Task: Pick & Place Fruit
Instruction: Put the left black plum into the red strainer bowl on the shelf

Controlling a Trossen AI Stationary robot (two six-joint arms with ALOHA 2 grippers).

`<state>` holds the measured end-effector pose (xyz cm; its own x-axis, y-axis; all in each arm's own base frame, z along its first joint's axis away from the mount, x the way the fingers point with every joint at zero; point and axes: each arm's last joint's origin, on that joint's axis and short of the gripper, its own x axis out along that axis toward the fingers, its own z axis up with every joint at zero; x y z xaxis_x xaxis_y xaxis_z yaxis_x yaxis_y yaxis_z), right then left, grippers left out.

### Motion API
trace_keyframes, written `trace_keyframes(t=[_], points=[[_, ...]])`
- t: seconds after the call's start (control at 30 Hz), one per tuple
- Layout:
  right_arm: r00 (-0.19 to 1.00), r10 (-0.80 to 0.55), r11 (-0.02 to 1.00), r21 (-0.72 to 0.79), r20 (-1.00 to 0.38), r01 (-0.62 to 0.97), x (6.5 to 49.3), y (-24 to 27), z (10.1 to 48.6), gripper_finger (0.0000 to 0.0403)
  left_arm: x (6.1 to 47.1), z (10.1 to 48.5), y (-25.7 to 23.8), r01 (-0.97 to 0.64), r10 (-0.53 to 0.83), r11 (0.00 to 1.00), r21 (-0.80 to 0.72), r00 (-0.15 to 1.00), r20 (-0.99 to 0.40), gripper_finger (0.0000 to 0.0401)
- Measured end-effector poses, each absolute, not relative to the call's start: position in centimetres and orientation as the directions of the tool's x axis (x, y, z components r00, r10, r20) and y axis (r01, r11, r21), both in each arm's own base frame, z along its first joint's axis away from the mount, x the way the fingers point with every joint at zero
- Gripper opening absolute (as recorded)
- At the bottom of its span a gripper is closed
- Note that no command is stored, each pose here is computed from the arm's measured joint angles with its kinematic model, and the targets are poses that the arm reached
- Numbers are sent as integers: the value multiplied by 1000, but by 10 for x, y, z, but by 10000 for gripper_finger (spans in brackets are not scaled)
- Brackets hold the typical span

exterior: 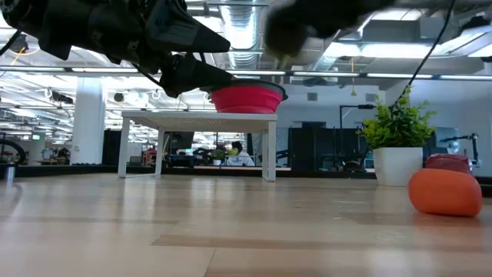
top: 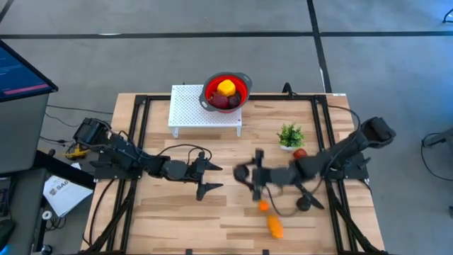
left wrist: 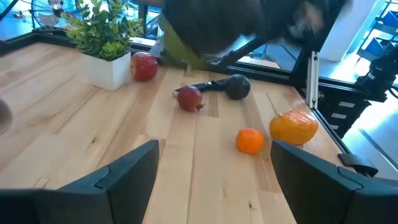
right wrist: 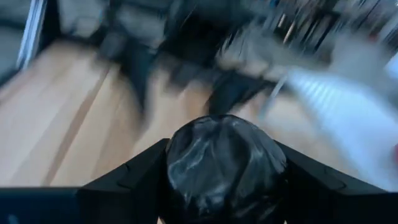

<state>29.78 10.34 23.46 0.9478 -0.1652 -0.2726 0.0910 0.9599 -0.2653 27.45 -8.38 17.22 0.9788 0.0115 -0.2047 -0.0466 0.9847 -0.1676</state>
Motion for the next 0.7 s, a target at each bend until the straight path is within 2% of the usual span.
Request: trace_keyframes(t=[0.17, 0.3, 0.4, 0.47, 0.7], points=[[971, -230, 960, -181, -61, 216, 309, 39, 274, 239, 275, 172, -84, -47, 11, 984, -173, 979, -205, 301], [935, -353, 934, -68, -40, 350, 313, -12, 303, 240, 275, 172, -84, -48, 11, 983, -175, 979, -205, 301], [923, -374, 927, -14, -93, 375, 319, -48, 322, 240, 275, 172, -84, -47, 11, 983, -175, 979, -205, 301], [902, -395, 916, 3, -175, 402, 323, -71, 330, 240, 275, 172, -84, -47, 11, 983, -175, 979, -205, 301], [737, -487, 849, -56, -469, 526, 345, -134, 333, 240, 275, 172, -84, -53, 16, 983, -174, 979, -205, 301]])
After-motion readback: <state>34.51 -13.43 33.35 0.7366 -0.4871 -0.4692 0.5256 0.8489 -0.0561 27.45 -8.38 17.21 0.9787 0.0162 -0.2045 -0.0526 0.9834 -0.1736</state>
